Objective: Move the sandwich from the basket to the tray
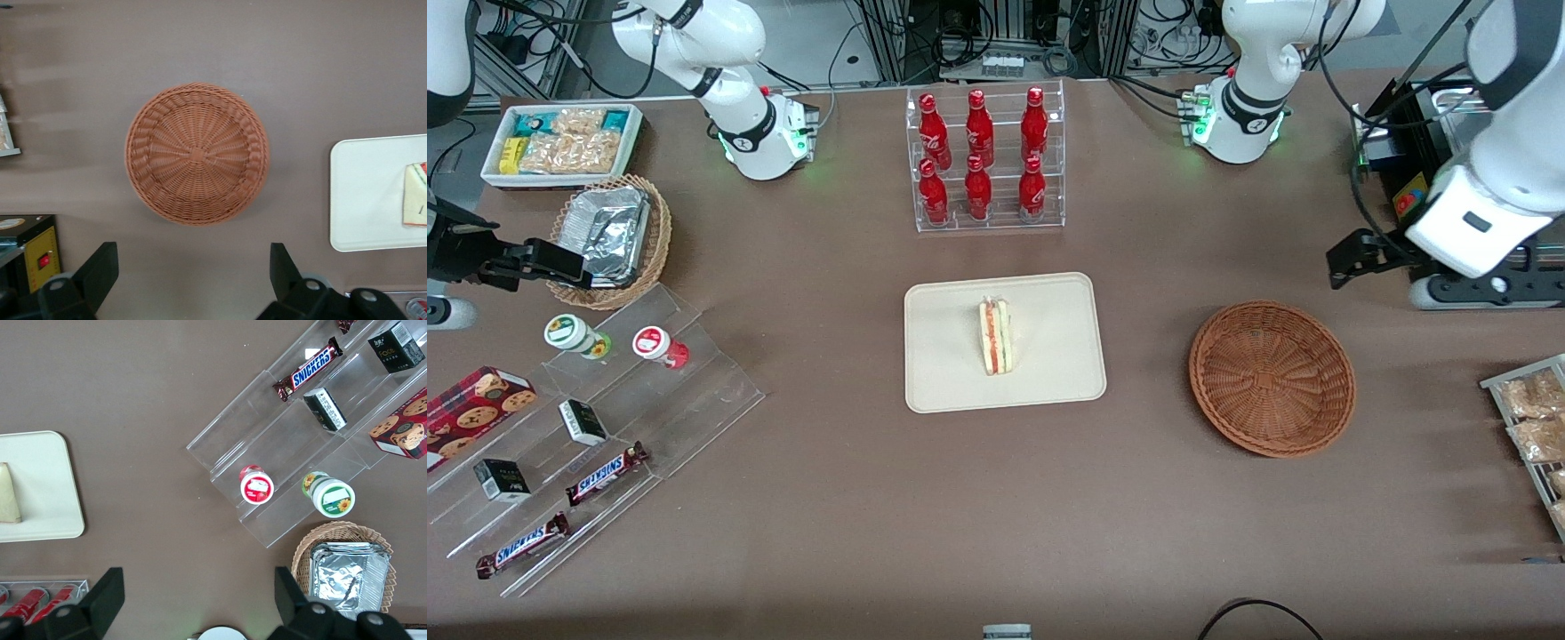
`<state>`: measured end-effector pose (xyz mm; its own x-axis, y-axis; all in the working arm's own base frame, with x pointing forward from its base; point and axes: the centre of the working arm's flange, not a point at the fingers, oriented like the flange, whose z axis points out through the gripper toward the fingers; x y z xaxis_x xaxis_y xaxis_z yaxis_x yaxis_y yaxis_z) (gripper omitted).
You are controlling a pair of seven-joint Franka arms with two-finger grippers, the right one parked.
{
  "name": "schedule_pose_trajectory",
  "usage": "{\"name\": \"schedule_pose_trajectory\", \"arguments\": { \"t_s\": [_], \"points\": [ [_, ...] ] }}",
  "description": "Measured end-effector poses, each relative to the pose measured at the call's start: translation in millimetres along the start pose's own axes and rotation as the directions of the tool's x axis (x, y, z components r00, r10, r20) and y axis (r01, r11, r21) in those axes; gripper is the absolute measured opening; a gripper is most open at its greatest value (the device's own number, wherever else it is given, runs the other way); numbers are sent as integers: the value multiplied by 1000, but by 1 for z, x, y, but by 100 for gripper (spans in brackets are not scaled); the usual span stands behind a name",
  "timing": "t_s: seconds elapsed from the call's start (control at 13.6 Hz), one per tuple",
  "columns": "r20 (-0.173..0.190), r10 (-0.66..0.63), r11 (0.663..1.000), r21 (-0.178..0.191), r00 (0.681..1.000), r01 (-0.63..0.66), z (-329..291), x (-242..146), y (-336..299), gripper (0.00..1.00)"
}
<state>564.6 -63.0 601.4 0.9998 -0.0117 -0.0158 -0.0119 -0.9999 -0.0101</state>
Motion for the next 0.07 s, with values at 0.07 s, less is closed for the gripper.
{"name": "schedule_pose_trajectory", "arguments": {
  "t_s": [0.07],
  "points": [
    [11, 4, 1000, 1, 1000, -4, 1, -1, -5, 100]
  ]
}}
